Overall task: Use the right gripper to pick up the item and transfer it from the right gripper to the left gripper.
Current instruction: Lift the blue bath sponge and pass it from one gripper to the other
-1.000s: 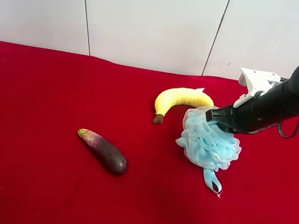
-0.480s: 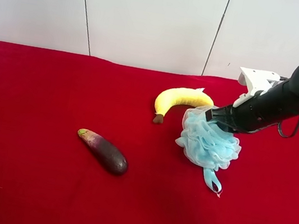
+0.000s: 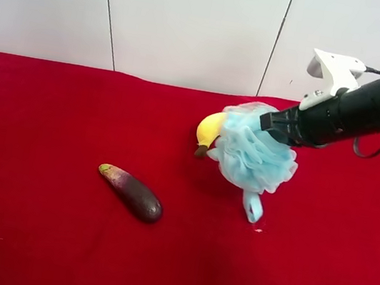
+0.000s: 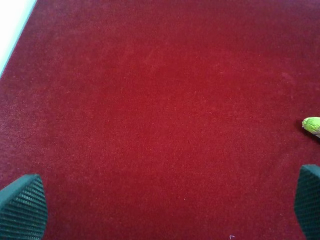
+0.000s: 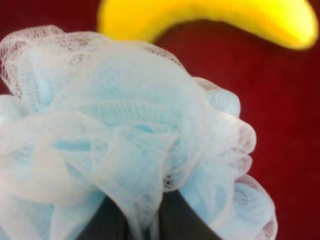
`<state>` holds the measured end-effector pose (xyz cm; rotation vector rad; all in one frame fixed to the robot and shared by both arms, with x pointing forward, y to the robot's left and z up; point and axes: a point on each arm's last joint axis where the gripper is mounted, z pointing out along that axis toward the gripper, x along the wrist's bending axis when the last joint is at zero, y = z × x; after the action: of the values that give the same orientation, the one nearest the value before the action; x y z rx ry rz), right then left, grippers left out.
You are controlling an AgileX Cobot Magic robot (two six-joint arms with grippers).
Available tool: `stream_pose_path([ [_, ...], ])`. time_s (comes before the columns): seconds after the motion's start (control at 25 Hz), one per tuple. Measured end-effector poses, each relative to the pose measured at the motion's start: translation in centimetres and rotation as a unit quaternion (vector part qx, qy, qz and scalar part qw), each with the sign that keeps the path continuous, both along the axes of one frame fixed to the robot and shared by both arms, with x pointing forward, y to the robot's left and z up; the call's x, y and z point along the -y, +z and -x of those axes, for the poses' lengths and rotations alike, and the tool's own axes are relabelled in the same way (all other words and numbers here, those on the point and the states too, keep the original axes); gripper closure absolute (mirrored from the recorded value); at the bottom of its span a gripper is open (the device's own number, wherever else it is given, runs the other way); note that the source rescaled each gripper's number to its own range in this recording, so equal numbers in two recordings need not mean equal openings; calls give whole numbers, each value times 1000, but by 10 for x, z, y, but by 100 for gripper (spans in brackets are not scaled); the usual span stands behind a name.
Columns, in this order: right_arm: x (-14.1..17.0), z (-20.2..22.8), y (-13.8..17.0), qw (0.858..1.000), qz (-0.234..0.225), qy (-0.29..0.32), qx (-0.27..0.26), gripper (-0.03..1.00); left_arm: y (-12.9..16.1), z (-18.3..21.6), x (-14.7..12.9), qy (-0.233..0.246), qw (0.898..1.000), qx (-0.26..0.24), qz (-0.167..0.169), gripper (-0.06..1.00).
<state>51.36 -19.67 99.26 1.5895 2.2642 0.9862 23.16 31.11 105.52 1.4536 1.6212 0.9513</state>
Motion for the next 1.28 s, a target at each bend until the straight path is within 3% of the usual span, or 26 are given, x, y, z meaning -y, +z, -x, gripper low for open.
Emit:
stream_pose_path([
  [0.44, -51, 20, 13, 992, -58, 112, 29, 97, 0, 0, 0, 0, 1000, 0, 0, -6],
  [0.64, -64, 17, 32, 982, -109, 144, 54, 97, 0, 0, 0, 0, 1000, 0, 0, -6],
  [0.88, -74, 7, 65, 970, -144, 167, 100, 97, 0, 0, 0, 0, 1000, 0, 0, -6],
  [1.28, -80, -3, 104, 958, -164, 174, 157, 97, 0, 0, 0, 0, 1000, 0, 0, -6],
])
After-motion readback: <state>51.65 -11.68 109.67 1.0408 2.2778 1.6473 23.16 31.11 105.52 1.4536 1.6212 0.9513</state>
